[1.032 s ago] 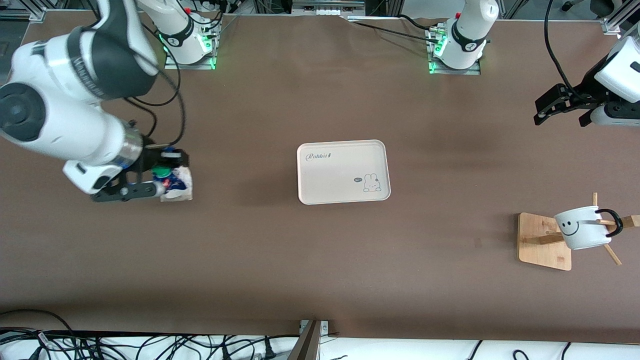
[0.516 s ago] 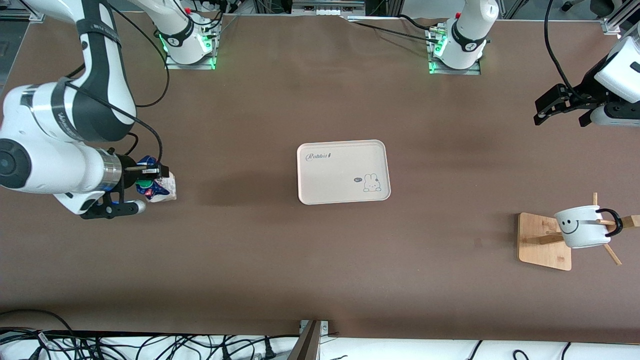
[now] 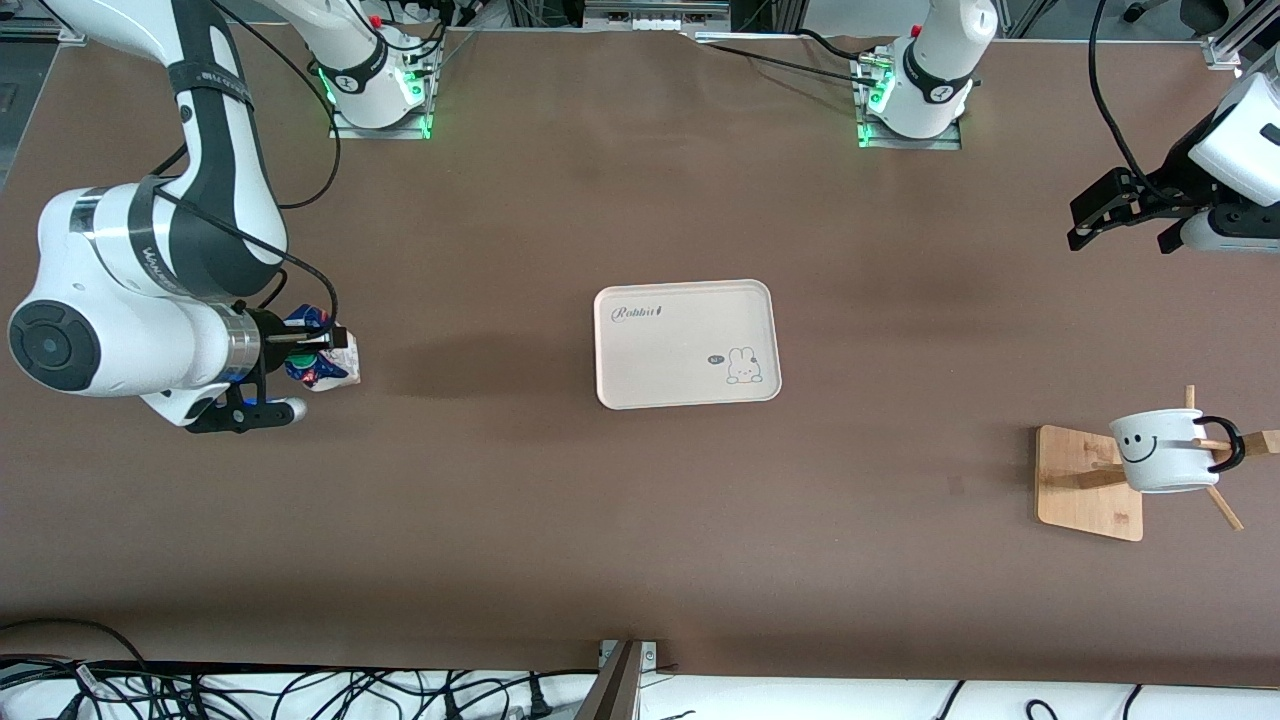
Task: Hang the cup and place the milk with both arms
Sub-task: 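Lift the carton off the tray and carry it with the right gripper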
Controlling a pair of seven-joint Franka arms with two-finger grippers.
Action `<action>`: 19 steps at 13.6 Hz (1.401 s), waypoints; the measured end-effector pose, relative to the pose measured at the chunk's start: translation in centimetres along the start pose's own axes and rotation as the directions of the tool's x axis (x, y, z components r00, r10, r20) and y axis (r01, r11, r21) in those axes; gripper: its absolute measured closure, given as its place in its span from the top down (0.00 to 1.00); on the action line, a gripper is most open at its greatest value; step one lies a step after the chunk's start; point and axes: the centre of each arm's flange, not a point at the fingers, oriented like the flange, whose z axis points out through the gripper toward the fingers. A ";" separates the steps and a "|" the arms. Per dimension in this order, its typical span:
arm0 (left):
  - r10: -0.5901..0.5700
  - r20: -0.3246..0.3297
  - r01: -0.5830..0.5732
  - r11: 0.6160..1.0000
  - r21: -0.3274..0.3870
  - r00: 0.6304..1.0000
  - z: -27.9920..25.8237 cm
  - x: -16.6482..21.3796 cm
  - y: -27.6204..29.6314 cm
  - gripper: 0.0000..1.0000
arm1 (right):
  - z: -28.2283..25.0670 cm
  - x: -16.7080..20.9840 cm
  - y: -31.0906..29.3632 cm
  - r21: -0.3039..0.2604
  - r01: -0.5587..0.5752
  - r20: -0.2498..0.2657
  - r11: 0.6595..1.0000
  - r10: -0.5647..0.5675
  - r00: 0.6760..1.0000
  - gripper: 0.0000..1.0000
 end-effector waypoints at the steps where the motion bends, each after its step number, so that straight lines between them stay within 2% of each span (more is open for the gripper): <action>1: 0.000 0.000 0.000 1.000 0.000 1.000 0.0 0.0 0.0 1.00 | 0.8 0.0 0.5 0.002 -0.008 0.017 1.000 0.008 1.000 0.07; 3: 0.000 0.000 0.000 1.000 0.000 1.000 0.0 0.0 0.0 1.00 | 2.3 0.2 2.0 0.009 -0.024 0.035 1.000 0.024 0.999 0.07; 7: 0.000 0.001 0.000 1.000 0.000 1.000 0.0 0.0 0.0 1.00 | 5.1 0.8 4.3 0.016 -0.007 0.013 1.000 0.007 1.000 0.07; 12: 0.000 0.001 0.000 1.000 0.000 1.000 0.0 0.0 0.0 1.00 | 5.8 0.6 4.6 0.019 0.005 0.009 1.000 -0.005 1.000 0.07; 19: 0.000 0.001 0.000 1.000 0.000 1.000 0.0 0.0 0.0 1.00 | 9.1 0.3 5.7 0.020 -0.012 0.043 1.000 0.011 0.999 0.07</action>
